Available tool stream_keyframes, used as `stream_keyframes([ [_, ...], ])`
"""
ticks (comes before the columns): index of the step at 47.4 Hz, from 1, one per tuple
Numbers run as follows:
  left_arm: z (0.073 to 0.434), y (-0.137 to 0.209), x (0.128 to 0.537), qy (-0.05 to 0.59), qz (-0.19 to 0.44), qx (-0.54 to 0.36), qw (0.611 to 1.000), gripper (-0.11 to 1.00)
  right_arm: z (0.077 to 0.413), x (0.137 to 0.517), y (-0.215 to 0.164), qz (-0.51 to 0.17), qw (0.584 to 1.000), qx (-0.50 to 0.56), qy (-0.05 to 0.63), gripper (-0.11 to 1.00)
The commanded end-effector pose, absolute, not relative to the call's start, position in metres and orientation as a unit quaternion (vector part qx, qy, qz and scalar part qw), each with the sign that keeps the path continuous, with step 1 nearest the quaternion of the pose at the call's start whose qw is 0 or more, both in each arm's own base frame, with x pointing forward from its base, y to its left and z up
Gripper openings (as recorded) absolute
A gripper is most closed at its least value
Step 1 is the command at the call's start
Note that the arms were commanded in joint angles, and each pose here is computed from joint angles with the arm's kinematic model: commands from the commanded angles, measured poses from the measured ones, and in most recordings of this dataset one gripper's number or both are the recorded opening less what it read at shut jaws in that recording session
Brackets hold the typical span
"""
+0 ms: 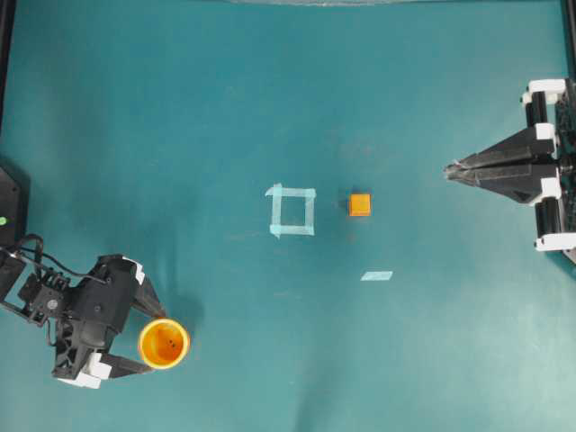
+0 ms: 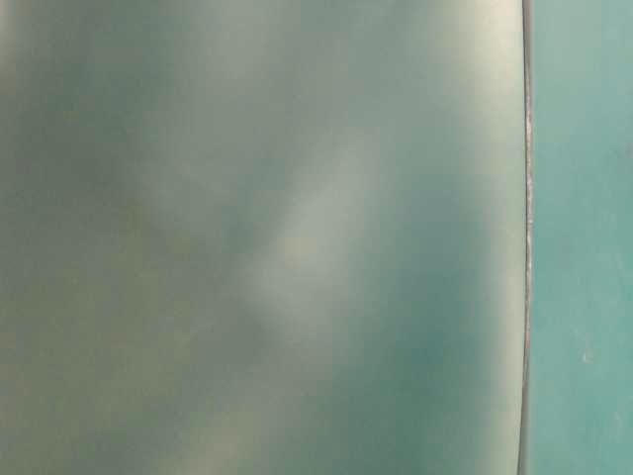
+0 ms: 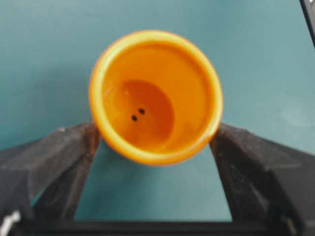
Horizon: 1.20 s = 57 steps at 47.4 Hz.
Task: Lift the orange cup with left arm.
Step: 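Lower the open left gripper around the orange cup's rim, then close the left gripper on the orange cup's side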
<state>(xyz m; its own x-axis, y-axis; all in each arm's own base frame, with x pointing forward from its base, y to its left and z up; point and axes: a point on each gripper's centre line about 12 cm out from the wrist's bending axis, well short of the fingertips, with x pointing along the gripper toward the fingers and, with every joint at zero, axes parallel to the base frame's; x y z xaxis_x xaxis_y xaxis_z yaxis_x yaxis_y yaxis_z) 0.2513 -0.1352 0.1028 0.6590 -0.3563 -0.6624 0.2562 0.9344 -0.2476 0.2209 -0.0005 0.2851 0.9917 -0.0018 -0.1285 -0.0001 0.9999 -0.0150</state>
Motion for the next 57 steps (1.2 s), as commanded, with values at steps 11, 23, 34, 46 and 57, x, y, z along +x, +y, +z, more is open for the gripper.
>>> stream_keyframes([
  [11, 0.093, -0.137, 0.261, 0.349, -0.171, -0.077, 0.918, 0.86, 0.296, 0.223, -0.001, -0.001, 0.999, -0.007, 0.052, 0.0],
  [23, 0.094, -0.14, 0.266, 0.336, -0.177, -0.076, 0.922, 0.86, 0.294, 0.223, -0.001, -0.001, 0.998, -0.006, 0.061, 0.0],
  [34, 0.097, -0.141, 0.268, 0.32, -0.182, -0.076, 0.927, 0.86, 0.293, 0.223, -0.001, -0.001, 0.998, -0.006, 0.062, 0.0],
  [46, 0.096, -0.141, 0.268, 0.325, -0.182, -0.073, 0.925, 0.86, 0.292, 0.223, -0.001, -0.002, 0.998, -0.005, 0.068, 0.0],
  [57, 0.094, -0.142, 0.268, 0.331, -0.191, -0.042, 0.923, 0.78, 0.29, 0.223, -0.001, -0.002, 0.997, -0.004, 0.076, 0.0],
])
